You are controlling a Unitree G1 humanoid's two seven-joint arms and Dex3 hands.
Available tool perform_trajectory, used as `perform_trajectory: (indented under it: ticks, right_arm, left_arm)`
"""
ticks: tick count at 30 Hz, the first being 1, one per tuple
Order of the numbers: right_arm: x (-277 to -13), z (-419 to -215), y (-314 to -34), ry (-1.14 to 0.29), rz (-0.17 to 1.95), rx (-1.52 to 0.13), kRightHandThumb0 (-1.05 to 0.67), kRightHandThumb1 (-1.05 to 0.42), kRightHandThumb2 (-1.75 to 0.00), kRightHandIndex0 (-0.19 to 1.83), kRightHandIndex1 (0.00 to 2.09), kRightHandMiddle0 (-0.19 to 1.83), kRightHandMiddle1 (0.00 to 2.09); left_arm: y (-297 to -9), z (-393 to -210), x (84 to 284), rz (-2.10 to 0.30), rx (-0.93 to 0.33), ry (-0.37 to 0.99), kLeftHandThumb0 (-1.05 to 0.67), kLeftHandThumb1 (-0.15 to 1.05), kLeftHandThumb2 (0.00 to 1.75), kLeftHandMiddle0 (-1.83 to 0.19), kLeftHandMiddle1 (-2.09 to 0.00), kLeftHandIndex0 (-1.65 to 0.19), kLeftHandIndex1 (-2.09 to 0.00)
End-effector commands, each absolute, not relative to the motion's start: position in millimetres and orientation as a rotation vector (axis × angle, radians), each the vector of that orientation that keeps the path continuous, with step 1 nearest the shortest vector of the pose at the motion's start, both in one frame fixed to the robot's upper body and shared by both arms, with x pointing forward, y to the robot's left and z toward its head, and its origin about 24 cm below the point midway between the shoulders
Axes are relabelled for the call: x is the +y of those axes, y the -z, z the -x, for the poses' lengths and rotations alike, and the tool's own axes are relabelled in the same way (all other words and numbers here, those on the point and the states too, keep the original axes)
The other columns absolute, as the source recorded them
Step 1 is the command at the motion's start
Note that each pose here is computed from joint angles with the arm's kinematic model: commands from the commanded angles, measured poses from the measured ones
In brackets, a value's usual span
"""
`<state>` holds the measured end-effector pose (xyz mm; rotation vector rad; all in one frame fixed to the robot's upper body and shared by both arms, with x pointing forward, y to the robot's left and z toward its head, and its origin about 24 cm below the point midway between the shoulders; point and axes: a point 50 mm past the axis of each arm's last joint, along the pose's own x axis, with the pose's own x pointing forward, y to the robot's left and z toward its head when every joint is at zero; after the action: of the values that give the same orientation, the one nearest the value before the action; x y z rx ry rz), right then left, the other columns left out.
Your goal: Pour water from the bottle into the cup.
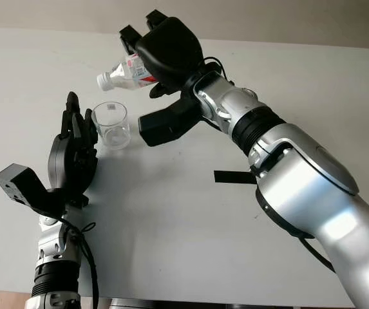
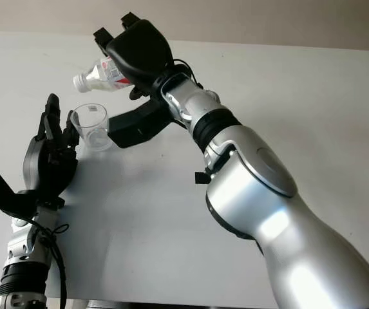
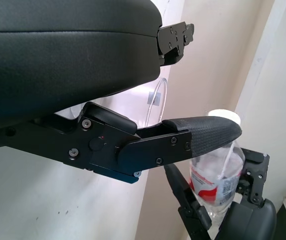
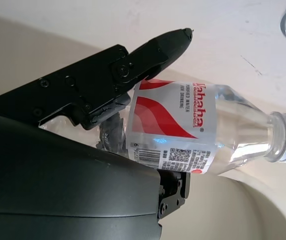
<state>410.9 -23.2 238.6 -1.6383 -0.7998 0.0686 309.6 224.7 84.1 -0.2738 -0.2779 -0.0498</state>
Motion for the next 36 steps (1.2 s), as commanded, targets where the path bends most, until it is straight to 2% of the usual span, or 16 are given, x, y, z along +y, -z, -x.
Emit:
perform_trajectory:
  ticks: [1,3,4,6,8,9,11,14,20,25,31,32,36]
  right_arm:
    - [-32,-412,-239,-0.049,1.564,-0.781,-0.37,-1.02,-0.06,0.88,2.09,0.19,1.88]
    - [-36,-413,-237,-0.043,1.466,-0.740,-0.34,-1.03,-0.06,0.89,2.09,0.17,1.85]
    - [-39,-414,-236,-0.043,1.401,-0.707,-0.31,-1.04,-0.07,0.91,2.09,0.19,1.91]
    - [-45,-416,-232,-0.043,1.233,-0.623,-0.22,-1.04,-0.17,0.98,2.09,0.45,2.06]
    - [-50,-417,-229,-0.043,1.115,-0.564,-0.20,-1.02,-0.24,1.10,2.09,0.89,2.09]
    - [-53,-418,-226,-0.040,1.047,-0.526,-0.20,-0.99,-0.28,1.14,2.09,1.02,2.09]
    - [-55,-419,-223,-0.035,0.963,-0.484,-0.22,-0.94,-0.35,1.24,2.09,1.18,2.09]
    - [-58,-419,-217,-0.036,0.818,-0.429,-0.22,-0.90,-0.41,1.32,2.09,1.31,2.09]
    - [-61,-420,-211,-0.074,0.593,-0.339,-0.21,-0.91,-0.40,1.39,2.09,1.44,2.09]
    - [-66,-421,-205,-0.126,0.448,-0.279,-0.22,-0.93,-0.40,1.41,2.09,1.47,2.09]
    - [-76,-420,-195,-0.183,0.391,-0.248,-0.22,-0.93,-0.40,1.39,2.09,1.47,2.09]
    - [-79,-420,-193,-0.190,0.390,-0.249,-0.22,-0.87,-0.52,1.50,2.09,1.54,2.09]
    - [-100,-415,-177,-0.241,0.348,-0.268,-0.22,-0.96,-0.38,1.28,2.09,1.32,2.09]
  left_arm:
    - [-78,-307.6,227.0,0.277,-0.252,0.046,-0.81,1.05,0.60,0.19,-0.03,0.19,0.00]
    - [-78,-307.2,227.4,0.276,-0.251,0.045,-0.81,1.05,0.61,0.19,-0.02,0.19,0.00]
    - [-78,-307.0,227.7,0.276,-0.250,0.044,-0.81,1.05,0.61,0.19,-0.03,0.19,0.00]
    - [-78,-306.3,228.4,0.276,-0.251,0.045,-0.81,1.05,0.61,0.19,-0.03,0.19,0.00]
    - [-78,-305.9,229.4,0.280,-0.251,0.047,-0.81,1.05,0.61,0.19,-0.03,0.19,0.00]
    - [-77,-305.8,230.0,0.282,-0.249,0.047,-0.81,1.05,0.61,0.19,-0.03,0.19,0.00]
    - [-77,-305.6,231.3,0.282,-0.247,0.047,-0.81,1.05,0.60,0.19,-0.04,0.19,0.00]
    - [-78,-305.9,232.4,0.269,-0.243,0.051,-0.81,1.05,0.61,0.19,-0.04,0.19,0.00]
    - [-79,-306.8,232.7,0.269,-0.241,0.059,-0.81,1.05,0.61,0.19,-0.04,0.19,0.00]
    - [-79,-306.9,232.6,0.270,-0.240,0.061,-0.81,1.05,0.60,0.18,-0.05,0.19,-0.01]
    - [-80,-306.2,230.8,0.266,-0.236,0.059,-0.81,1.05,0.61,0.18,-0.05,0.19,-0.01]
    - [-80,-306.0,230.5,0.266,-0.236,0.060,-0.81,1.05,0.61,0.18,-0.05,0.19,-0.01]
    - [-79,-304.0,231.3,0.256,-0.236,0.059,-0.82,1.05,0.62,0.19,-0.04,0.19,0.00]
